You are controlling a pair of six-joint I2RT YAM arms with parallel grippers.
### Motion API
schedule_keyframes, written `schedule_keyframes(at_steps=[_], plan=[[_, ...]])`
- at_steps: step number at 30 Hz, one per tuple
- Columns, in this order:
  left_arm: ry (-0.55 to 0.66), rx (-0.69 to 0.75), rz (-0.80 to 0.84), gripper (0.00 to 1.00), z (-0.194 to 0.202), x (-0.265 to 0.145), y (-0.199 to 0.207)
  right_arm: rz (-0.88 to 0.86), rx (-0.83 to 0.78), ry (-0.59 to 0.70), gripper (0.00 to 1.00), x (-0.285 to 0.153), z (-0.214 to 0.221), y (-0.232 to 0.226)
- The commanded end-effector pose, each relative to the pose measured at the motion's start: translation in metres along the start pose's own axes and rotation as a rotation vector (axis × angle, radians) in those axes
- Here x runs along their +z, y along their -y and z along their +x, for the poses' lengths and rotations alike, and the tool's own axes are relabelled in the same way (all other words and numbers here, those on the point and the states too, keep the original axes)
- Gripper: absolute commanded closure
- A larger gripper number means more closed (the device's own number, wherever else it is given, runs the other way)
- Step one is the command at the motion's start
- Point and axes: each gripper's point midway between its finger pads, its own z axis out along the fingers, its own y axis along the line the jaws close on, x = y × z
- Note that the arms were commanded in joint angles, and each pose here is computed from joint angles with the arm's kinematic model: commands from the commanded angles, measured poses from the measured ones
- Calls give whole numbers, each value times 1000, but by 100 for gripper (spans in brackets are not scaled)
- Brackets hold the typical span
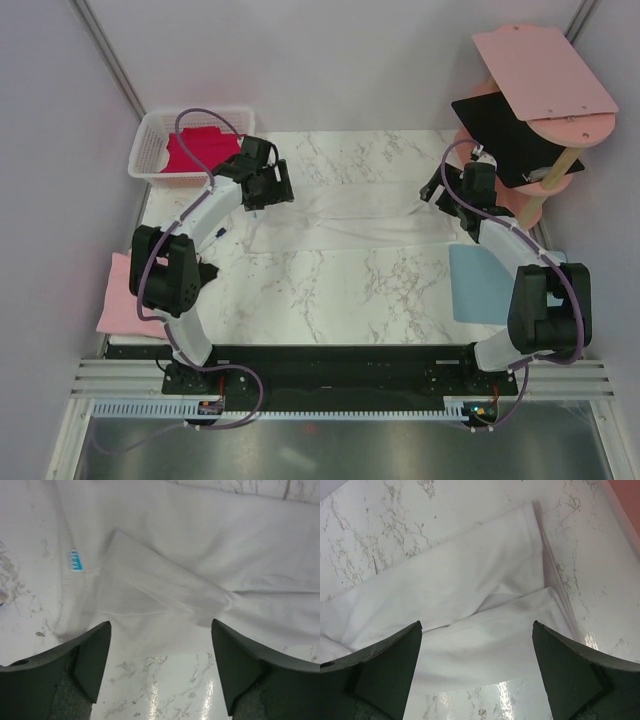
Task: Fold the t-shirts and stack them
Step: Fold the other side of the tshirt into a rectangle
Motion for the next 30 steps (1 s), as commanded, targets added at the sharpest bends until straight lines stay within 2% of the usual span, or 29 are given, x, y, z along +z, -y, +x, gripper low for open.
schedule_keyframes(at_steps=[1, 2, 4, 9, 16, 22, 25, 26, 27, 28, 30], plan=[[8, 51, 173, 21, 18, -10, 44, -11, -22, 30, 2, -7, -4, -3], [-16, 62, 173, 27, 30, -5, 48, -12, -23, 28, 2, -7, -3, -3], [-36, 53, 180, 30, 39, 2, 52, -14, -22, 27, 2, -7, -3, -2], [-92, 40, 213, 25, 60, 17, 62, -22, -23, 30, 2, -11, -3, -4], [-89, 37, 225, 27, 61, 36, 73, -39, -18, 19, 2, -13, 0, -6], [-106, 53, 236, 38, 62, 56, 90, -42, -19, 19, 2, -15, 1, -6], [-98, 57, 231, 62, 60, 61, 95, -51, -23, 23, 2, -17, 0, -9], [-91, 57, 226, 84, 58, 60, 95, -52, -23, 22, 2, -17, 0, -9], [-79, 53, 224, 94, 54, 59, 96, -54, -26, 23, 2, -18, 0, -9], [-55, 54, 215, 98, 47, 57, 96, -57, -25, 21, 2, -18, 0, -10], [-21, 60, 207, 98, 37, 50, 96, -58, -28, 16, 2, -17, 2, -9]])
